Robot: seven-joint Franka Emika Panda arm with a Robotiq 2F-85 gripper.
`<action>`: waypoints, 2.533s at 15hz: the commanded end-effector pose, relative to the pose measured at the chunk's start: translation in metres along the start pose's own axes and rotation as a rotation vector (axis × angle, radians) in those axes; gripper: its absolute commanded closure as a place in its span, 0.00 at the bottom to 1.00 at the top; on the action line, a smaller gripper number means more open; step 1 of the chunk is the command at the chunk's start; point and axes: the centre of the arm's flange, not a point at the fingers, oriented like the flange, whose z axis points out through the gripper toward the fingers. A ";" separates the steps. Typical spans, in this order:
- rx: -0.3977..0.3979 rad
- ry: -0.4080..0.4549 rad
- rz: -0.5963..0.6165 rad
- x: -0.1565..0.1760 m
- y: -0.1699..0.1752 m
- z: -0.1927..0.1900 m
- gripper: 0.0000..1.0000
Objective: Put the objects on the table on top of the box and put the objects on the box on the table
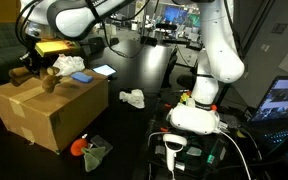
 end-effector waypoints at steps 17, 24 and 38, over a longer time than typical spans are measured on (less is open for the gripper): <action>-0.065 0.012 0.185 0.026 0.027 0.035 0.00; -0.087 -0.038 0.063 -0.071 0.047 0.009 0.00; 0.015 -0.362 0.035 -0.293 0.113 -0.017 0.00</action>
